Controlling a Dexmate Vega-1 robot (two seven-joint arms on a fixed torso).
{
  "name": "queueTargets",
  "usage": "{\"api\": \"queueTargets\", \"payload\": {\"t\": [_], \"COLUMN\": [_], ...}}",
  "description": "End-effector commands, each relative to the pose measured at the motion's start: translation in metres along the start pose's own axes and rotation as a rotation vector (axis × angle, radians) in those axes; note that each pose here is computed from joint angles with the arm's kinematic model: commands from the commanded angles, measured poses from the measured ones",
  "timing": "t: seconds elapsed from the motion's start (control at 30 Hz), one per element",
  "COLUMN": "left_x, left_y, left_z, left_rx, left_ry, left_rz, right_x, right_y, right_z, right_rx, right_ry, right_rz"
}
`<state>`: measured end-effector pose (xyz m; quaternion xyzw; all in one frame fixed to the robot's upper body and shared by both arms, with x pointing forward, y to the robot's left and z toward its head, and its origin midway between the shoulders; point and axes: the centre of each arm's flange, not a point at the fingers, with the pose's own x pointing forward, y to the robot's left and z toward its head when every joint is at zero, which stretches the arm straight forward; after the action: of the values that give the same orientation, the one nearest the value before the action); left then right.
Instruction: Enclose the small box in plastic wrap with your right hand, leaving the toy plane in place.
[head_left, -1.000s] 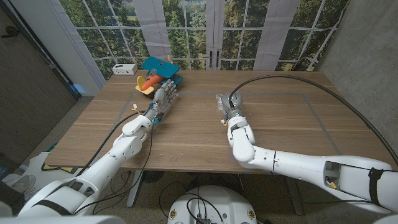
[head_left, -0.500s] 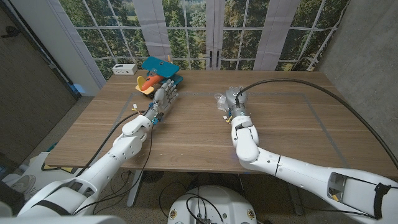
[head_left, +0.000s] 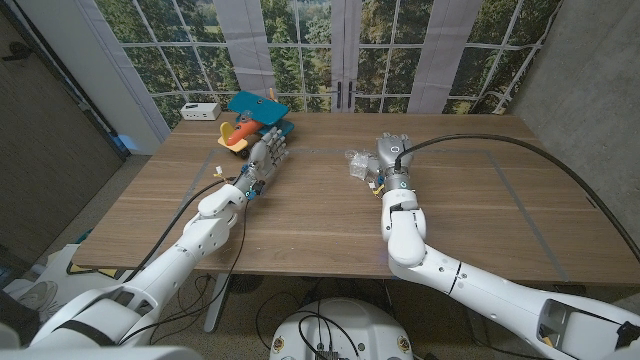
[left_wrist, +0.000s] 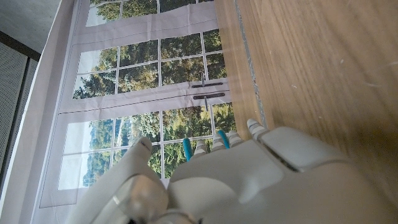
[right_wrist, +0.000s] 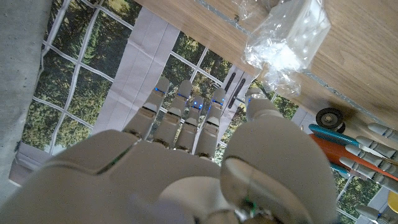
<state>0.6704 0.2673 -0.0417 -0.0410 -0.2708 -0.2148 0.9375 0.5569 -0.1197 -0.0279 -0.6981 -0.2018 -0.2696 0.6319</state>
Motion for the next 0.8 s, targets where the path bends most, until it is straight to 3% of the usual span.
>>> {"api": "queueTargets", "payload": {"t": [0.03,0.5,0.8], "left_x": [0.004,0.006,0.006], "left_y": [-0.003,-0.004,-0.005], "left_z": [0.000,0.001,0.003], "left_rx": [0.004,0.005,0.009], "left_ry": [0.004,0.006,0.002], "left_rz": [-0.010,-0.014,-0.015], "right_x": [-0.015,-0.024,-0.021], "right_y": [0.001,0.012,0.021], "right_z": [-0.022,-0.033,-0.038], "right_rx": [0.059,0.077,-0.038], "right_ry": [0.041,0.002,0.024], "right_rz": [0.131,0.324,0.434]}}
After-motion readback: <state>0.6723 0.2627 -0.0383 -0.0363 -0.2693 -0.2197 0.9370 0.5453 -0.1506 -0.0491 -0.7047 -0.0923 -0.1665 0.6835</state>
